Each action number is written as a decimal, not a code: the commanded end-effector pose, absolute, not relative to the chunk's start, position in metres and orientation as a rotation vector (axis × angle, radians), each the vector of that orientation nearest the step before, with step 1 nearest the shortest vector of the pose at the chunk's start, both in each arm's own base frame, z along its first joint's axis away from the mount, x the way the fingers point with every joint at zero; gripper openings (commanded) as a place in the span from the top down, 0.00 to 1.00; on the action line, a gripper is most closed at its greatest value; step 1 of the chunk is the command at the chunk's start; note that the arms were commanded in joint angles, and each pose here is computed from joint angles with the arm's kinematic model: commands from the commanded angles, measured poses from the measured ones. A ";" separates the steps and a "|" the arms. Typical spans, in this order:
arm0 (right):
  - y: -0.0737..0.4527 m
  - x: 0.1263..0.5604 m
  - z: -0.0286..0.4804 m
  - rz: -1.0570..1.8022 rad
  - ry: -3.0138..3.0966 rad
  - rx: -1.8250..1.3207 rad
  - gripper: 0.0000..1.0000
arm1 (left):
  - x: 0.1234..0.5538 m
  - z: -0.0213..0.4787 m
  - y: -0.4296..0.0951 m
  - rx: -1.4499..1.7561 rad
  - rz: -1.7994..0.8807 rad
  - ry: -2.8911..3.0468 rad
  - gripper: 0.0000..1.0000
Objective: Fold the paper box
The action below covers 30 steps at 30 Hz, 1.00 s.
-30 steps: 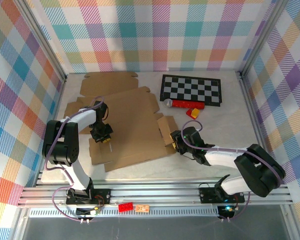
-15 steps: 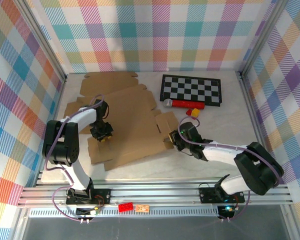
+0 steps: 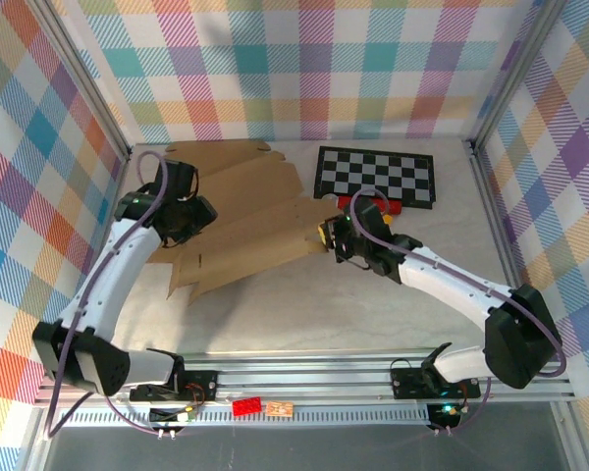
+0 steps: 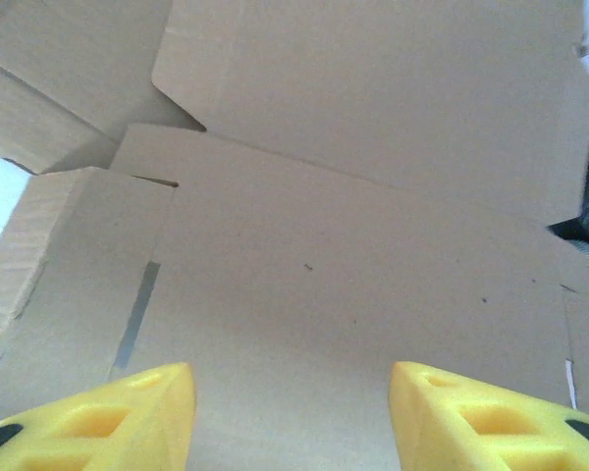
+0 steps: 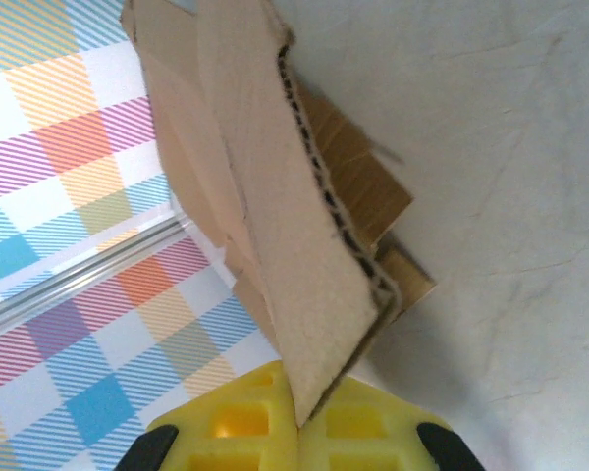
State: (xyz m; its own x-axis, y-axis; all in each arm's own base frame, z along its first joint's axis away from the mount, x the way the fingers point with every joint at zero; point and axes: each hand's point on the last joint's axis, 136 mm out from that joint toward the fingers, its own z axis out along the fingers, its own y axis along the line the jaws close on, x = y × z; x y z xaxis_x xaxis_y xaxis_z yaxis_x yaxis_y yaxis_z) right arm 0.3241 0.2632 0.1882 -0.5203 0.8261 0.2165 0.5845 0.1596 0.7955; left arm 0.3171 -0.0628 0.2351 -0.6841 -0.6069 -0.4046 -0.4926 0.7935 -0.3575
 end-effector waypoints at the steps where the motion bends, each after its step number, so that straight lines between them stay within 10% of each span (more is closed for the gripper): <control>1: 0.262 0.333 0.200 1.269 2.157 1.490 1.00 | 0.289 0.247 -0.053 -0.849 -0.251 2.499 0.46; 16: 0.271 0.390 0.246 1.398 2.170 1.638 1.00 | 0.247 0.310 -0.125 0.286 -0.284 2.248 0.51; 30: 0.246 0.411 0.266 1.442 2.176 1.674 1.00 | 0.266 0.248 -0.145 0.876 0.180 2.179 0.43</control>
